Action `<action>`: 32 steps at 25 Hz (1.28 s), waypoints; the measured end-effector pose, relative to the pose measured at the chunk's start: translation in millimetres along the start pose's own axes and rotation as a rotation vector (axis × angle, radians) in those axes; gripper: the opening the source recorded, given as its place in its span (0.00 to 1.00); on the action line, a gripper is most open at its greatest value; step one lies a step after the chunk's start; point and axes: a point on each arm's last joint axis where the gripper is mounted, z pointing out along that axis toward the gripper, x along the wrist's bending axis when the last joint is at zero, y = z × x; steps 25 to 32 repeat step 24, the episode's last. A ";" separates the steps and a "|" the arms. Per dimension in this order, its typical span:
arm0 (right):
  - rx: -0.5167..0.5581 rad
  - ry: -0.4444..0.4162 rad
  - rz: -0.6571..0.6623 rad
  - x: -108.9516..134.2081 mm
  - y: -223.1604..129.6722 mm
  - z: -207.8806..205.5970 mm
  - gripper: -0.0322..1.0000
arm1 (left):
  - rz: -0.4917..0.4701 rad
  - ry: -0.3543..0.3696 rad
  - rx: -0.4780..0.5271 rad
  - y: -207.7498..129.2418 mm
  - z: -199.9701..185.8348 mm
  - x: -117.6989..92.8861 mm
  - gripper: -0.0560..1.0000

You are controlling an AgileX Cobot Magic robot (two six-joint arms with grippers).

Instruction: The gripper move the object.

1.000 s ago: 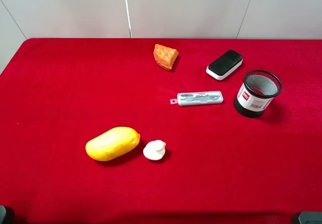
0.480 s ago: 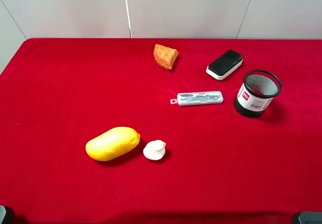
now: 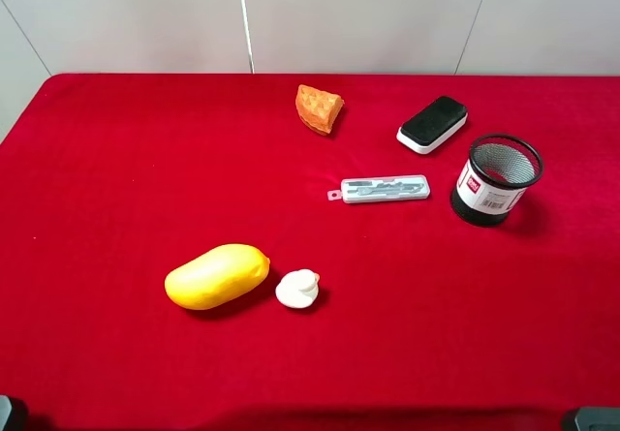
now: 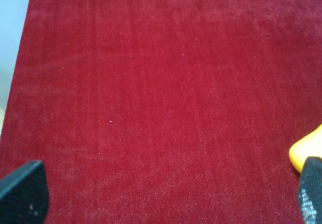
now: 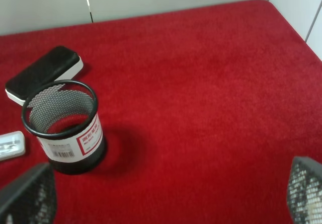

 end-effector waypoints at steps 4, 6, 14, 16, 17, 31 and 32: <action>0.001 0.000 0.000 0.0 -0.1 0.0 0.70 | 0.001 0.002 0.000 0.0 0.0 0.2 0.98; 0.001 0.000 0.000 0.0 -0.1 0.0 0.70 | 0.001 0.002 0.000 0.0 0.0 0.2 0.98; 0.001 0.000 0.000 0.0 -0.1 0.0 0.70 | 0.002 0.003 0.000 0.0 0.0 0.3 0.98; 0.001 0.000 0.000 0.0 -0.1 0.0 0.70 | 0.002 0.003 0.000 0.0 0.0 0.3 0.98; 0.001 0.000 0.000 0.0 -0.1 0.0 0.70 | 0.002 0.003 0.000 0.0 0.0 0.3 0.98; 0.001 0.000 0.000 0.0 -0.1 0.0 0.70 | 0.004 0.003 0.000 0.0 0.0 0.3 0.98; 0.001 0.000 0.000 0.0 -0.1 0.0 0.70 | 0.004 0.003 0.000 0.0 0.0 0.3 0.98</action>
